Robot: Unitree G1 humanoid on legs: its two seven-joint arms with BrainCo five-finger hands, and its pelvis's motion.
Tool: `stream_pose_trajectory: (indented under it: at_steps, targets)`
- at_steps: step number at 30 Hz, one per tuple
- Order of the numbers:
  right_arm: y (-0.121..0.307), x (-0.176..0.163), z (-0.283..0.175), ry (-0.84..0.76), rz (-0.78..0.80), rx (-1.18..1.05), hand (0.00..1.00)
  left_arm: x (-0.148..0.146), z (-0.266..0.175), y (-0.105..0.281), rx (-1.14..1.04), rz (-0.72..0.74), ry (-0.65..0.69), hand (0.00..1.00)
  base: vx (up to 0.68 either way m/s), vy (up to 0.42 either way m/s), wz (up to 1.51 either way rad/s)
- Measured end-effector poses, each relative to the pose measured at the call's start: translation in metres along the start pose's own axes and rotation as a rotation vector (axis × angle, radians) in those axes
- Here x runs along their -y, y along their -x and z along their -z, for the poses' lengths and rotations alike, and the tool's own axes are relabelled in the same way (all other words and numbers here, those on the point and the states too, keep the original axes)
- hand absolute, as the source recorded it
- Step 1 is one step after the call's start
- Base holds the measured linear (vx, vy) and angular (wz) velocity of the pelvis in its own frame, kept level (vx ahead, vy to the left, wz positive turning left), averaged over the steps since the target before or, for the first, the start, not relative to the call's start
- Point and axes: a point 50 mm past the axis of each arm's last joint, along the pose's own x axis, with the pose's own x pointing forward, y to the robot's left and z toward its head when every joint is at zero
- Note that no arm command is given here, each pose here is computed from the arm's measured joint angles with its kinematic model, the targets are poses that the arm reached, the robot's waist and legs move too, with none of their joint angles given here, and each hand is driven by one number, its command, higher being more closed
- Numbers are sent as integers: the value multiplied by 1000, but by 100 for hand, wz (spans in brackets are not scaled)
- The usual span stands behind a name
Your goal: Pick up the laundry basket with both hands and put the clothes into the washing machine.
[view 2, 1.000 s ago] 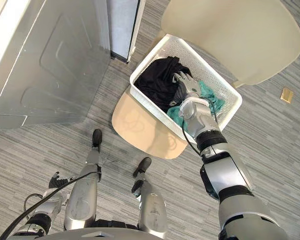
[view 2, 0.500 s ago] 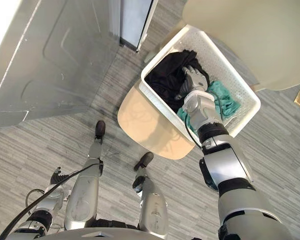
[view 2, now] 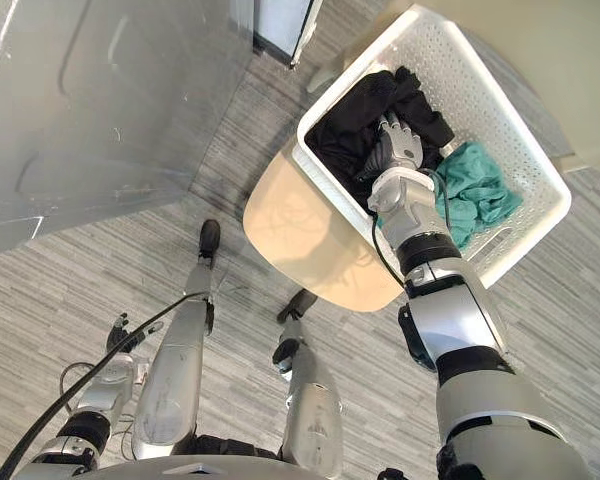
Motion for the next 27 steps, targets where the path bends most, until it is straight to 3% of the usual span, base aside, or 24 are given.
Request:
stream_pose_trajectory:
  at_steps: [4,5,27]
  targets:
    - [0,-1,0,8,-4,2,0,1,-4,0,15,5,20,0,33,13,-5]
    - [0,-2,0,10,-5,4,100,1,-5,0,17,5,21,0,29,16,-7]
    - [7,-16,7,13,-49,-12,100,1,-5,0,8,7,70,0,13,7,0]
